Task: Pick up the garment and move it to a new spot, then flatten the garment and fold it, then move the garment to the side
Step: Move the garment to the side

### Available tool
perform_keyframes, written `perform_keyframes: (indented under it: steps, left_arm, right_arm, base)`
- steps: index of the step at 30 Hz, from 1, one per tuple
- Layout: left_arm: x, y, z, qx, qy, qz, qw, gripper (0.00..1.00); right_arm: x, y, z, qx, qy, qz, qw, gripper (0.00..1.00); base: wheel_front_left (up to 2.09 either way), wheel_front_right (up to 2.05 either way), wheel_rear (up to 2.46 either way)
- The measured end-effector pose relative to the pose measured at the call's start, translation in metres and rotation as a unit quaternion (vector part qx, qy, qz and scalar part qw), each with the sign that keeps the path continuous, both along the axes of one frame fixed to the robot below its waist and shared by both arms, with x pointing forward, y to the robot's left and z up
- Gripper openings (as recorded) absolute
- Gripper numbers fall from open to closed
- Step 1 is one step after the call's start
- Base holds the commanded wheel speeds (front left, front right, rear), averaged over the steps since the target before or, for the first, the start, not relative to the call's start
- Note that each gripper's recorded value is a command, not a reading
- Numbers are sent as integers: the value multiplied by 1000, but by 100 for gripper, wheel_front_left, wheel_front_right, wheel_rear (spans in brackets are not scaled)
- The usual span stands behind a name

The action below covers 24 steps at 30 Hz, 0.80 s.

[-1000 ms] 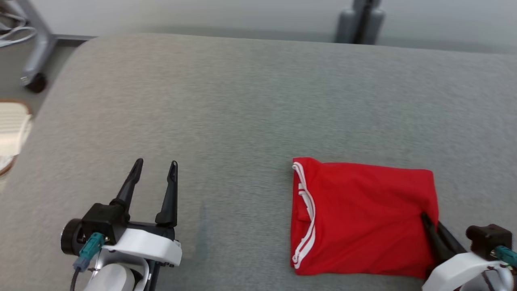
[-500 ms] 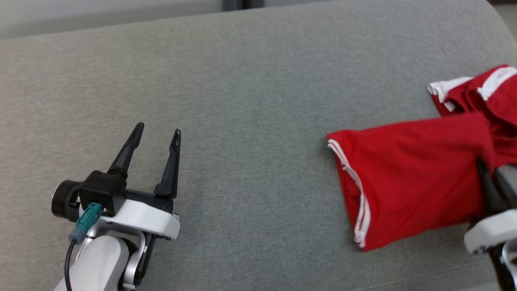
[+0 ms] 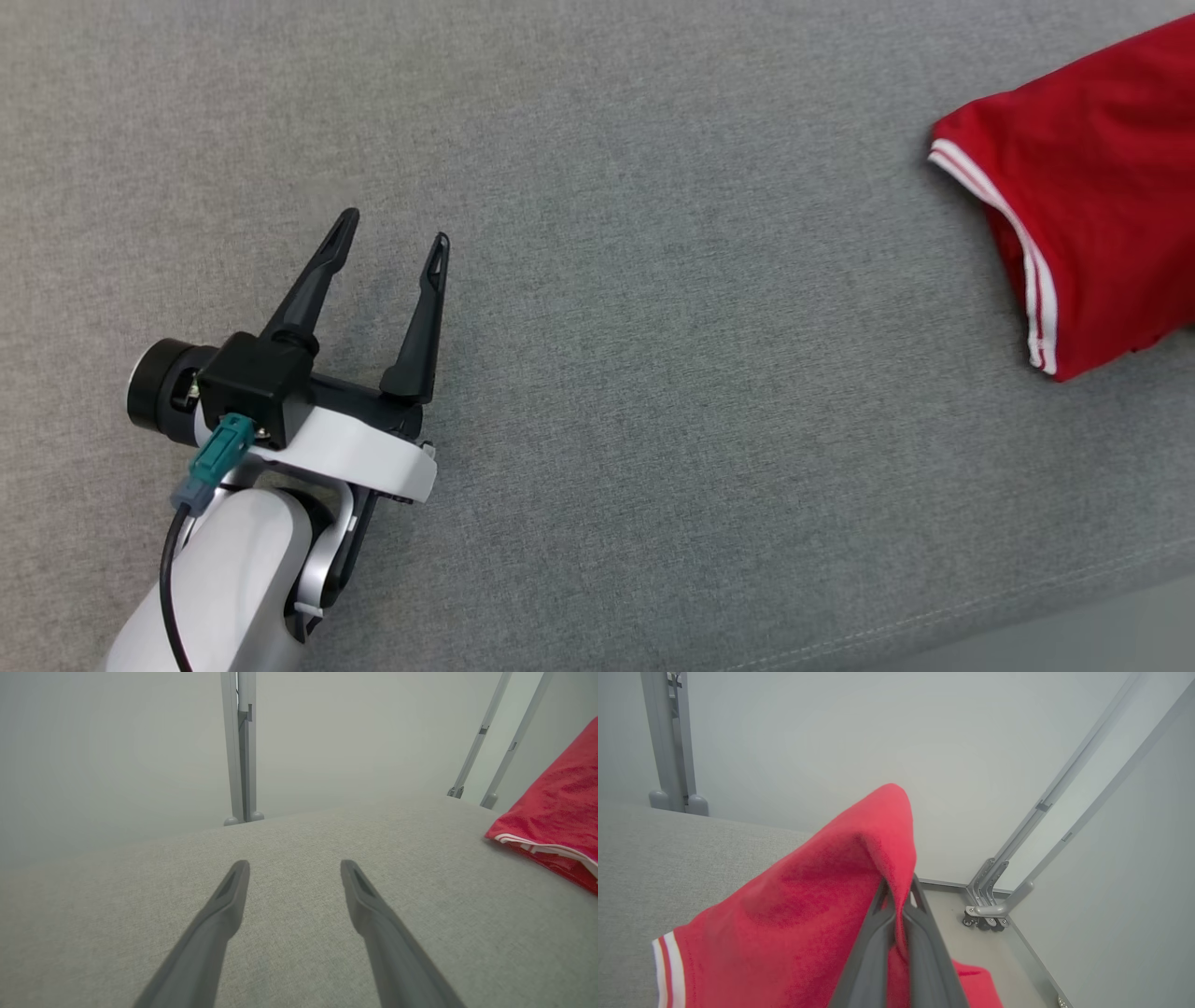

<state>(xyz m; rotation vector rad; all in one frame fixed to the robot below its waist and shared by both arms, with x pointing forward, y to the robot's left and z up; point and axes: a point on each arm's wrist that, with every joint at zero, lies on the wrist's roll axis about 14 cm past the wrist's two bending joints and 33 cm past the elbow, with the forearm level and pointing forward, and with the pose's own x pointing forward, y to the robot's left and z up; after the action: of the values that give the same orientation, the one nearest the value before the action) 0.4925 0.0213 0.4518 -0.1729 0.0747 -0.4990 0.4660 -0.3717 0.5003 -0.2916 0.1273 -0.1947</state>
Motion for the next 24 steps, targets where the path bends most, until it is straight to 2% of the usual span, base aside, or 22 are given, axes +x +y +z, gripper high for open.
perform_keyframes:
  steps: [6,7,8,9,10,15,19,24]
  left_arm:
    - [5,3,-15,1,14,4,1000,100]
    - [5,4,-19,1,18,4,1000,100]
    - [5,3,-21,0,20,4,1000,100]
    - [6,4,-22,0,21,4,1000,100]
    - [6,5,-24,1,22,5,1000,100]
    - [10,9,-30,4,25,11,1000,100]
    - [10,12,-29,7,24,13,1000,100]
    - [7,18,-15,11,10,22,1000,100]
  right_arm:
    - [9,-35,-21,-27,49,-36,998,0]
    - [11,-39,-22,-29,48,-40,998,29]
    - [11,-45,-26,-33,55,-49,997,78]
    - [10,-50,-32,-40,67,-56,995,78]
    - [11,-53,-35,-39,69,-61,995,100]
    - [14,-57,-51,-32,72,-76,994,100]
    - [6,-56,-64,-7,73,-92,993,100]
    - [6,-36,-54,53,20,-96,994,100]
  base:
    - [0,0,0]
    - [0,0,0]
    - [0,0,0]
    - [0,0,0]
    - [0,0,0]
    - [0,0,0]
    - [0,0,0]
    - [0,0,0]
